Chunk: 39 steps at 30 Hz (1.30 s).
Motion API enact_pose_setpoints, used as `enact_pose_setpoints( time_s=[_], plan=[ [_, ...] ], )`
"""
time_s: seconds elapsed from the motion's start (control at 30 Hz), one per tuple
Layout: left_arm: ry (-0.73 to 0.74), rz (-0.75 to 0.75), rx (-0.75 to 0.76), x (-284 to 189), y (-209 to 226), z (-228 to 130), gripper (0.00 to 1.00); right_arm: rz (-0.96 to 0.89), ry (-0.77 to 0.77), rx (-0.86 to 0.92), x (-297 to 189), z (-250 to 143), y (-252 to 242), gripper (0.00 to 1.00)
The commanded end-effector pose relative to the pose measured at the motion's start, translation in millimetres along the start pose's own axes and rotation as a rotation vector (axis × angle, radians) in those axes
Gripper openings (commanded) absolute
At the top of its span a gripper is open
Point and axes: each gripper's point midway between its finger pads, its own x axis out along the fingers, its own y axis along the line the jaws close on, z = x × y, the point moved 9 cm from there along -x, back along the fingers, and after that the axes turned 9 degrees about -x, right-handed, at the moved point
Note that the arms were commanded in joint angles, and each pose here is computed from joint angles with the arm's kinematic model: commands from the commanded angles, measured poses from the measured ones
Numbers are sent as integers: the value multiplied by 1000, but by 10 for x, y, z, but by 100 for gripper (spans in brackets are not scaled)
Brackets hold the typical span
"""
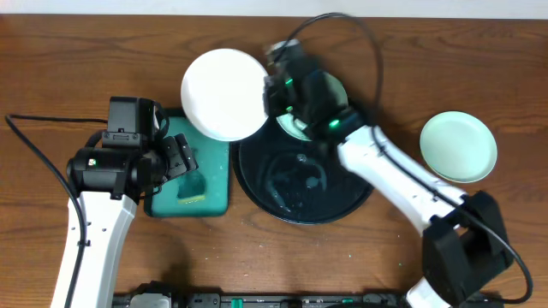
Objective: Clean dirty plates on tray and stack at the side
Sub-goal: 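Lift the white plate off the tray with the right gripper, then set the white plate onto the green plate at right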
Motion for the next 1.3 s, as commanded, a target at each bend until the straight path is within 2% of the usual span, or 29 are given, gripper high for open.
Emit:
enact_pose_setpoints(
  time_s=[0.0,0.07,0.17,0.37,0.5,0.67,0.73,0.87,0.93,1.03,1.13,1.27],
  plan=[
    [-17,-9,-3,-56,-16,32,83,149,10,167,-461,224,-164,1],
    [-17,-9,-3,-56,-16,32,83,83,30,217,-679,240,-415,1],
    [-17,-9,-3,-56,-16,32,83,-160,105,368,-1198,113,-1084,1],
    [-17,-9,-3,-56,-16,32,83,-728,321,633,-2037,-493,-2114,1],
    [-17,-9,-3,-56,-16,32,83,-888,417,783,-2371,-844,-2531,1],
    [-17,-9,-3,-56,-16,32,84,-978,457,947,-2611,-1201,-2969,1],
    [-17,-9,-3,-56,-16,33,84,-1009,481,1024,-2703,-1394,-3165,1],
    [-17,-9,-3,-56,-16,32,83,-1007,531,1050,-2697,-1552,-3281,1],
    [-17,-9,-3,-56,-16,32,84,-953,563,989,-2606,-1576,-3317,15],
    [-17,-9,-3,-56,-16,32,84,-840,553,902,-2481,-1483,-3263,34],
    [-17,-9,-3,-56,-16,32,84,-707,507,847,-2328,-1309,-3107,36],
    [-17,-9,-3,-56,-16,32,84,-465,431,672,-2007,-923,-2675,35]
  ],
)
